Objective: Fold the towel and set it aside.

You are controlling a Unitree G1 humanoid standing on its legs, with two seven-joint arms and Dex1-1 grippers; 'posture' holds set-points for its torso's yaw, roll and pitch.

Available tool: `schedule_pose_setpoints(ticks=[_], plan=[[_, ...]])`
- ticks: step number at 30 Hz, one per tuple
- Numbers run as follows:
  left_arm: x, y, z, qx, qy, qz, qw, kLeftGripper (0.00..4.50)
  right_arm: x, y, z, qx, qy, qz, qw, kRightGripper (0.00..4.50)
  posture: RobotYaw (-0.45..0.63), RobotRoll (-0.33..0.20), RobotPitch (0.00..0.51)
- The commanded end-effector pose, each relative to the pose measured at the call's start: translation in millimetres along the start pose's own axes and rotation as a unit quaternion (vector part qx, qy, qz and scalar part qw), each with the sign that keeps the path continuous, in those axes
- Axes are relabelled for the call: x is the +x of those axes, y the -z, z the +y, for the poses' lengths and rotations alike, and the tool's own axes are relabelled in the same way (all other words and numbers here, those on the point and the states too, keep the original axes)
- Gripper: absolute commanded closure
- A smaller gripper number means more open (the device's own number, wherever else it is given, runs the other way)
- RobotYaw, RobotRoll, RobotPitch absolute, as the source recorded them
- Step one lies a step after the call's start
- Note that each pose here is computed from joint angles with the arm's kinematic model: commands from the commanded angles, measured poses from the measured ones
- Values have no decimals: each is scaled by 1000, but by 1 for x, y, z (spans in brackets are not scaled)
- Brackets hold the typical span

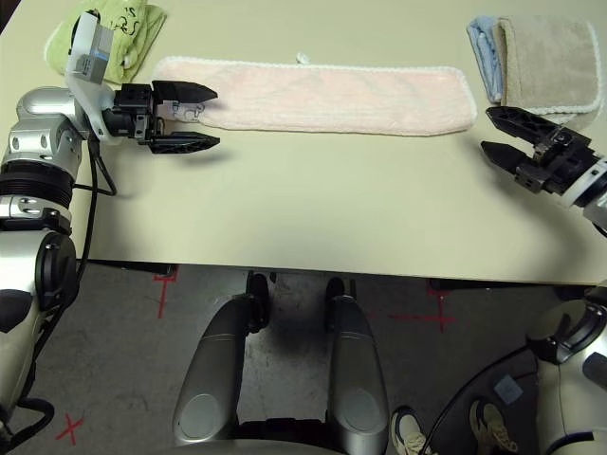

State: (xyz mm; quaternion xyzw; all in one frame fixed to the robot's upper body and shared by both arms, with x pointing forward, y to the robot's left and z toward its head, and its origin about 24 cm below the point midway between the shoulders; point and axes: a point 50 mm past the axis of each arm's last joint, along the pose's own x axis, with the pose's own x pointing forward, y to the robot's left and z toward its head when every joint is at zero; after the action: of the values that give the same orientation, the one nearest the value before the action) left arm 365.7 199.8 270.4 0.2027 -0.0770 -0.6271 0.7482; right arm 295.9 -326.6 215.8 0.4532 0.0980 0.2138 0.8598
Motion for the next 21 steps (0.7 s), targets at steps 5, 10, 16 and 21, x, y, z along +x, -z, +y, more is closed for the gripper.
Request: schedule_pose_setpoints(ticks=[5,10,16,21], plan=[[-2,5,-3,-5,7,12,1000,41,16,13,-8,9,15,18,1000,12,7,0,449],[-4,6,-4,-6,7,16,1000,41,23,12,-11,4,15,-19,1000,12,10,0,451],[-6,9,-5,-12,7,25,1000,0,27,14,-13,-3,23,-35,999,1750,7,0,452],[-8,14,-6,-19,5,31,999,0,27,15,-16,-7,29,-53,998,3540,6,0,452]])
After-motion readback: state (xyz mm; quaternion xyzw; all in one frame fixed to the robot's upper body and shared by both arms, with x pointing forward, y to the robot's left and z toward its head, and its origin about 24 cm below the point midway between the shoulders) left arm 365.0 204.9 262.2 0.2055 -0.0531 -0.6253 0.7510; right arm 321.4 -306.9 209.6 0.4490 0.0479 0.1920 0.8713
